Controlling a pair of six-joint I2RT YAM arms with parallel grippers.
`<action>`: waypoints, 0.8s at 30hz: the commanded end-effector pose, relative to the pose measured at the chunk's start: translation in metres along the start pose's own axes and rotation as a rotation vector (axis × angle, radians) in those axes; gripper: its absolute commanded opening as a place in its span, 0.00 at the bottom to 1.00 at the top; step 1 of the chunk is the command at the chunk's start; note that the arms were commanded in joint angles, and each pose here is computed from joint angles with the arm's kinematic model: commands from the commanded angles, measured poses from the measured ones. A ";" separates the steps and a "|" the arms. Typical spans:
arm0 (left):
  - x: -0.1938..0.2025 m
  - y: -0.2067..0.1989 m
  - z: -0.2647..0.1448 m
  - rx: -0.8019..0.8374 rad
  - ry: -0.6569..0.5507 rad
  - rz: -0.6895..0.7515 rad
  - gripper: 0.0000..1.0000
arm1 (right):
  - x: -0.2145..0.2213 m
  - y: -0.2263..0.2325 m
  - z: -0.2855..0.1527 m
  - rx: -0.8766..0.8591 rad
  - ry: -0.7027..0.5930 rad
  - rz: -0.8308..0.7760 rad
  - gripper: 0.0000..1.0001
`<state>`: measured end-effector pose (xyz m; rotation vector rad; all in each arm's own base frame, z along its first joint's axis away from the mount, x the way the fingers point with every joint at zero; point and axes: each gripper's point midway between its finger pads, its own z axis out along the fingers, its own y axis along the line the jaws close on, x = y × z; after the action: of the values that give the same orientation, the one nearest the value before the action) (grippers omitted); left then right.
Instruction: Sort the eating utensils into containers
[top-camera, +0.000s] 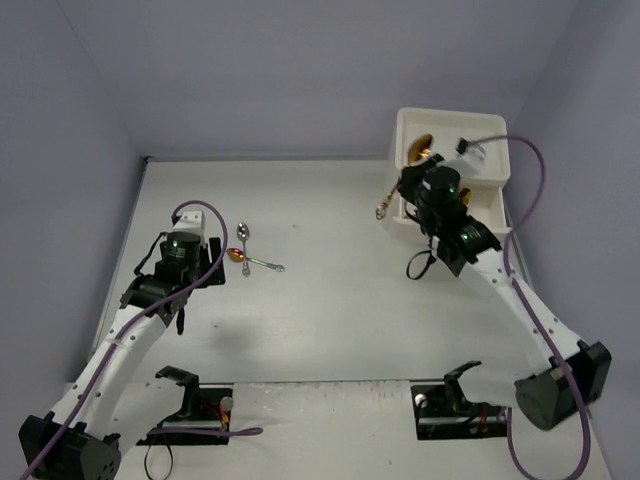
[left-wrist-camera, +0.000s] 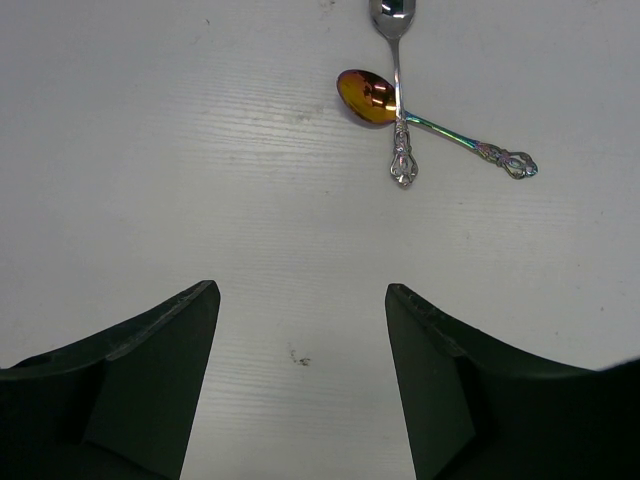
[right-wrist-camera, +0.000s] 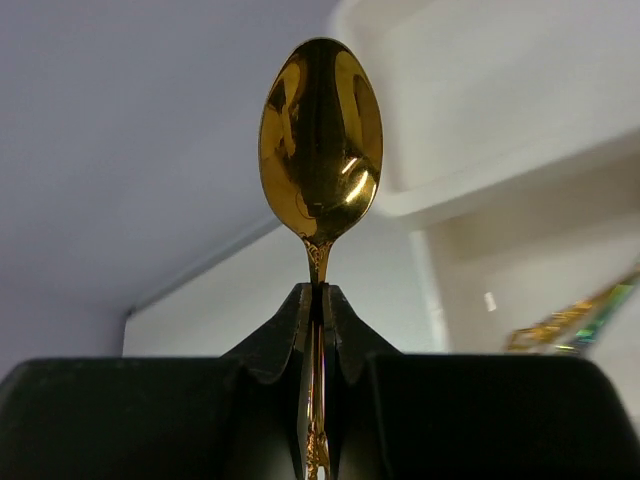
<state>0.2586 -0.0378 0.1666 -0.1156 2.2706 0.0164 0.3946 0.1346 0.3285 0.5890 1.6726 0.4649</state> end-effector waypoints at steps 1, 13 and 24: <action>-0.018 -0.004 -0.003 0.020 -0.058 -0.029 0.64 | -0.056 -0.057 -0.010 0.168 -0.237 0.284 0.00; -0.017 -0.003 -0.002 0.016 -0.054 -0.029 0.64 | -0.070 -0.134 0.016 0.341 -0.332 0.490 0.00; -0.017 -0.010 0.001 0.034 -0.029 -0.060 0.64 | -0.085 -0.095 0.017 0.213 -0.233 0.285 0.53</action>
<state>0.2586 -0.0402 0.1655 -0.1216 2.2771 -0.0050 0.4061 -0.0004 0.2645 1.1824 1.5045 0.3288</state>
